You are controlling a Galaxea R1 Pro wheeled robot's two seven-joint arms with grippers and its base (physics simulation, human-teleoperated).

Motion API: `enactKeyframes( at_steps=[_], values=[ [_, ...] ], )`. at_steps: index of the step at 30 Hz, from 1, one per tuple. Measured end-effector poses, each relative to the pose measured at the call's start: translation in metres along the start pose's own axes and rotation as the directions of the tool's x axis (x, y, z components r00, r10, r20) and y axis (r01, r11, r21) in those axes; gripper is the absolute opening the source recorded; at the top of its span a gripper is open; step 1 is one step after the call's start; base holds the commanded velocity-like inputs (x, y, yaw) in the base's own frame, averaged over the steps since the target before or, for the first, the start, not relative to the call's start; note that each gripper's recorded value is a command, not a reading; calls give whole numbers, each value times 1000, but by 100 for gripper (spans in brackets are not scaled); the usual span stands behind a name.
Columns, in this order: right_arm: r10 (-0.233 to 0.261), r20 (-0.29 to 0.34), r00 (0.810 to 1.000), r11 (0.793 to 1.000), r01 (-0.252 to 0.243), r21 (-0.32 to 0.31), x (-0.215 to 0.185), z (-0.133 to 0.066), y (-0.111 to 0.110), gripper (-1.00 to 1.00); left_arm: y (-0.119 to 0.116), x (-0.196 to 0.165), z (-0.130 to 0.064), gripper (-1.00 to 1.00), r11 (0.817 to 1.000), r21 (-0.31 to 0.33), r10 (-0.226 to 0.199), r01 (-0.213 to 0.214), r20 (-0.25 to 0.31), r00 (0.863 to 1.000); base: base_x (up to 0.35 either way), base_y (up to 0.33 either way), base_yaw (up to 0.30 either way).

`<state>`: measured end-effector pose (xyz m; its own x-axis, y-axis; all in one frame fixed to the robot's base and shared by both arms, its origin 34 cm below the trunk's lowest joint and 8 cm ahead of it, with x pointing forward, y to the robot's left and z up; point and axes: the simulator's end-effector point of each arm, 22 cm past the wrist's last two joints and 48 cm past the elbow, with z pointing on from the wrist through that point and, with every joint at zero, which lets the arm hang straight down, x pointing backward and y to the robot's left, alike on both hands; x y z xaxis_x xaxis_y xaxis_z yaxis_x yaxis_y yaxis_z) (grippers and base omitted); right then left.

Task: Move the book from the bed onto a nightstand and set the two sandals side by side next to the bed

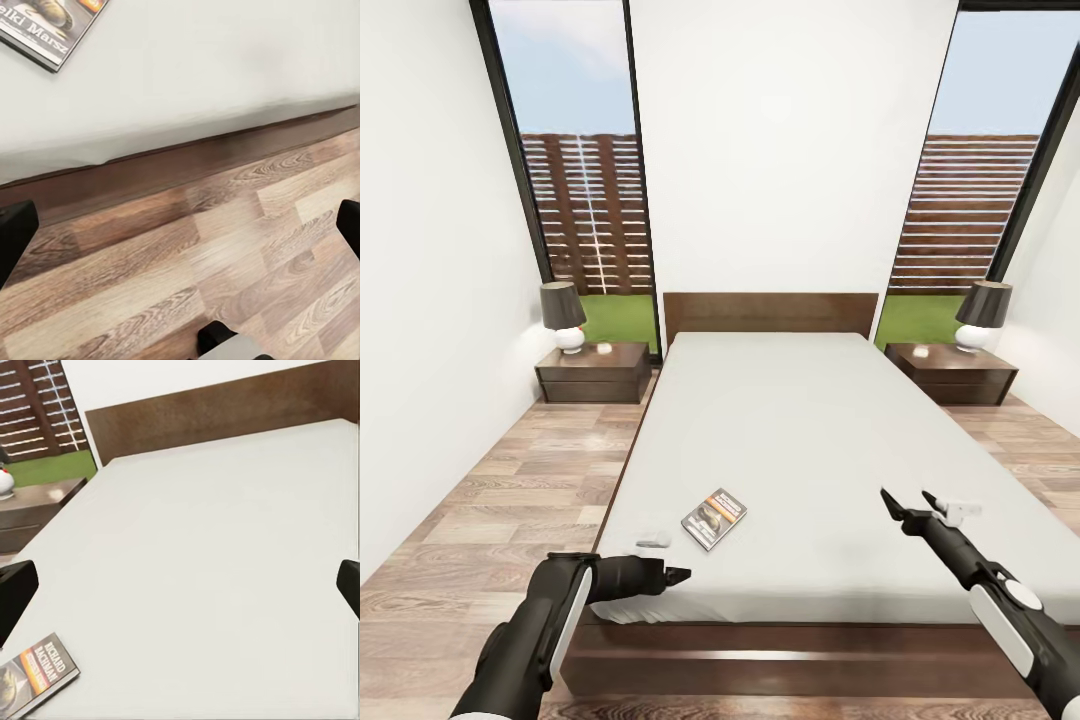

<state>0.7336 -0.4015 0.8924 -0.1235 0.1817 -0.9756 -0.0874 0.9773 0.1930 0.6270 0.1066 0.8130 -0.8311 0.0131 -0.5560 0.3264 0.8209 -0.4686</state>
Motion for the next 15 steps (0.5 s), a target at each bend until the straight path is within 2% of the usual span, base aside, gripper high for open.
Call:
enactKeyframes(
  at_steps=[8,9,15],
  values=[
    [9,-37,999,1000,-8,25,17,-5,-10,100,-1,0,0,100,1000,2,-1,1,0,1000,0,0,0],
    [27,-105,994,997,-20,72,49,-18,-29,100,-2,0,1,100,1000,3,-1,1,0,1000,0,0,0],
    [30,-109,994,997,-21,76,52,-18,-31,100,-10,-5,3,100,1000,16,-5,5,12,1000,0,0,0]
  ],
)
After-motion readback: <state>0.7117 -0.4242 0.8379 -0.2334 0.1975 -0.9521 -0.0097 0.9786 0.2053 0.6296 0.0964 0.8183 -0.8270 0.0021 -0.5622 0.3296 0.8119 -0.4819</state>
